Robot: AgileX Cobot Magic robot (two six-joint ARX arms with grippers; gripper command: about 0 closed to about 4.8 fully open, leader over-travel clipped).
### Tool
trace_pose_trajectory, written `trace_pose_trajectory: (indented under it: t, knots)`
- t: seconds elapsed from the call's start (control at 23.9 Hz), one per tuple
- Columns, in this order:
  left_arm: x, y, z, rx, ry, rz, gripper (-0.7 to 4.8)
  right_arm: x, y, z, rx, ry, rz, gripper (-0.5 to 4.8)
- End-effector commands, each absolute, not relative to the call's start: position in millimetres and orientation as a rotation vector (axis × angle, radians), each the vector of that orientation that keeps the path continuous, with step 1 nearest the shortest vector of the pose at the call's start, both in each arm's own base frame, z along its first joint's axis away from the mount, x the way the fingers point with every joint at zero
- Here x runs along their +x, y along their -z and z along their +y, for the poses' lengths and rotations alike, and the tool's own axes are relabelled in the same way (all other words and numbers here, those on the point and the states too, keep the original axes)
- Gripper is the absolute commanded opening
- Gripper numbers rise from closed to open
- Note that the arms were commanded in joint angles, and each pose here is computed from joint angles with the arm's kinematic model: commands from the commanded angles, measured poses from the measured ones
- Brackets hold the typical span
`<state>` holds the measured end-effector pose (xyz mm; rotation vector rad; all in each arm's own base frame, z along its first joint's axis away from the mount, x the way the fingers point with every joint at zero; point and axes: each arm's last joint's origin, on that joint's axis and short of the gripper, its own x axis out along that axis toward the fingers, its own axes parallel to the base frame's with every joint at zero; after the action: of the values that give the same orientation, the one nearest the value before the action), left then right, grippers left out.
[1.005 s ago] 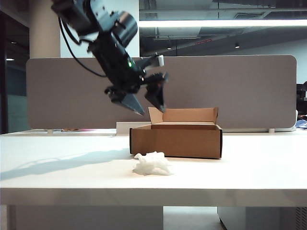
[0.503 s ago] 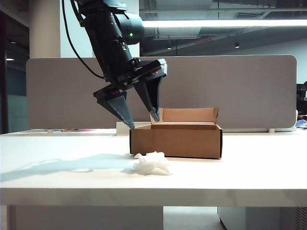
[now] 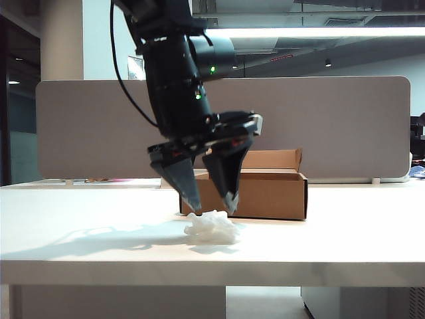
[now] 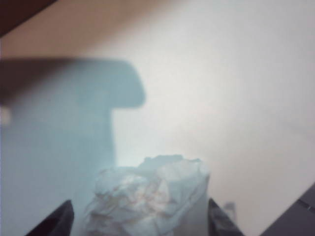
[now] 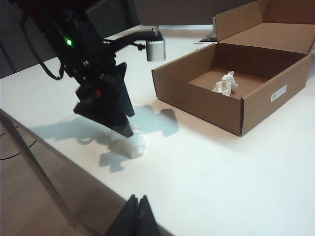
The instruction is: Pick up all the paper balls on the table and put them in the paper box.
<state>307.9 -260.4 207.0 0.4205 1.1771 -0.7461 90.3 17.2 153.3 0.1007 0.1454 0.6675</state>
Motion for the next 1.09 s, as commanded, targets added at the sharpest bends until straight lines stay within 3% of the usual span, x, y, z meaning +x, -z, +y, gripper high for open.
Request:
trace_pose_trajectory:
  t: [0.04, 0.29, 0.46, 0.67, 0.96, 1.09]
  knots:
    - [306.5, -197.2, -260.6, 0.424, 0.747, 1.171, 3.40, 90.4, -153.3, 17.4, 0.100, -0.677, 0.135, -0.05]
    - [307.7, -181.1, -262.5, 0.434, 0.747, 1.226, 3.33, 90.4, -153.3, 17.4, 0.100, -0.677, 0.135, -0.05]
    - [306.7, -174.5, -264.8, 0.446, 0.749, 1.246, 0.79, 90.4, -153.3, 17.3, 0.100, -0.676, 0.135, -0.05]
    - [309.0, -182.6, -266.1, 0.451, 0.744, 1.222, -0.06, 90.4, -153.3, 17.3, 0.100, -0.676, 0.135, -0.05]
    - [323.5, -232.9, -274.7, 0.511, 0.728, 1.060, -0.06, 90.5, -153.3, 17.2, 0.100, -0.673, 0.135, -0.05]
    - [340.2, -260.4, -284.9, 0.575, 0.719, 0.798, -0.06, 90.5, -153.3, 17.2, 0.100, -0.673, 0.135, -0.05]
